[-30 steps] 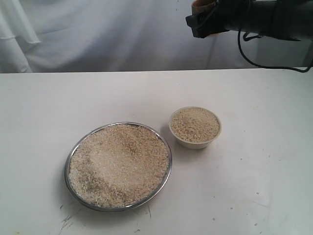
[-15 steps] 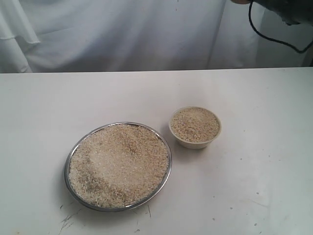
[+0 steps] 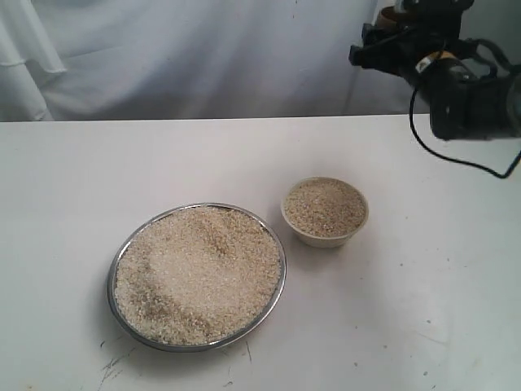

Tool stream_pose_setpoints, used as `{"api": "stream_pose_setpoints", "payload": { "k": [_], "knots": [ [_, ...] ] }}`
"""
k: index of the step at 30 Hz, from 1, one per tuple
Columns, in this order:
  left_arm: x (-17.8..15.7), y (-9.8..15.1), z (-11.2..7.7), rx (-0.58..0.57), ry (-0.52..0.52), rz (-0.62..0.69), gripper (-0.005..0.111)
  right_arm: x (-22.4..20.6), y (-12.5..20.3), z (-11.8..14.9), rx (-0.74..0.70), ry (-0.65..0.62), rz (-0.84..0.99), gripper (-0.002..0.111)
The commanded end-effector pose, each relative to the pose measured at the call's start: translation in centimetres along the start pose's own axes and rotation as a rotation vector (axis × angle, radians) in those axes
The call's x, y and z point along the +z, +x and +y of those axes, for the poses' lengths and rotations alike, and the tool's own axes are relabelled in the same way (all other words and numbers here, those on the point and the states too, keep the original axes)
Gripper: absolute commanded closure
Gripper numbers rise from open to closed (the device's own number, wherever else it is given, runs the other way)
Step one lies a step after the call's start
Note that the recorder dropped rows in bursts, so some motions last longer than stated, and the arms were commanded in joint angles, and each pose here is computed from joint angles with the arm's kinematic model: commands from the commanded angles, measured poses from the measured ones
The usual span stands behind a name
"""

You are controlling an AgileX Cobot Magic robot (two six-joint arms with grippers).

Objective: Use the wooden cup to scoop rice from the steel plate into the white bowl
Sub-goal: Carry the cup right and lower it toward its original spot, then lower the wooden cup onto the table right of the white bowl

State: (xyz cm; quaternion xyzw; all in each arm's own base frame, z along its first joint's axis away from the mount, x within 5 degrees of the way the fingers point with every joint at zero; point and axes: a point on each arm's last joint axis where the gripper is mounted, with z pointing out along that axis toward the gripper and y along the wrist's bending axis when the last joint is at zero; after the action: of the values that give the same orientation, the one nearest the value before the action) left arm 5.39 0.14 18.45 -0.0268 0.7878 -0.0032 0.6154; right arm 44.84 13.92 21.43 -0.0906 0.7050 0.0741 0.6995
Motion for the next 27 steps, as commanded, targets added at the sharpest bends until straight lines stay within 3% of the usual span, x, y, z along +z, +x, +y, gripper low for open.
{"api": "stream_pose_setpoints", "payload": {
  "k": [1, 11, 22, 27],
  "knots": [
    [0.0, 0.0, 0.0, 0.002, 0.003, -0.013, 0.107, -4.8, -0.6, 0.6, -0.035, -0.069, -0.172, 0.108],
    [0.0, 0.0, 0.0, 0.002, 0.003, -0.013, 0.107, -12.4, 0.8, 0.8, -0.096, -0.165, -0.170, 0.108],
    [0.0, 0.0, 0.0, 0.002, 0.003, -0.013, 0.107, -17.1, 2.0, 3.1, -0.177, -0.461, -0.170, 0.108],
    [0.0, 0.0, 0.0, 0.002, 0.003, -0.013, 0.107, -17.8, 3.1, 3.9, -0.197, -0.582, -0.073, 0.108]
  ]
}}
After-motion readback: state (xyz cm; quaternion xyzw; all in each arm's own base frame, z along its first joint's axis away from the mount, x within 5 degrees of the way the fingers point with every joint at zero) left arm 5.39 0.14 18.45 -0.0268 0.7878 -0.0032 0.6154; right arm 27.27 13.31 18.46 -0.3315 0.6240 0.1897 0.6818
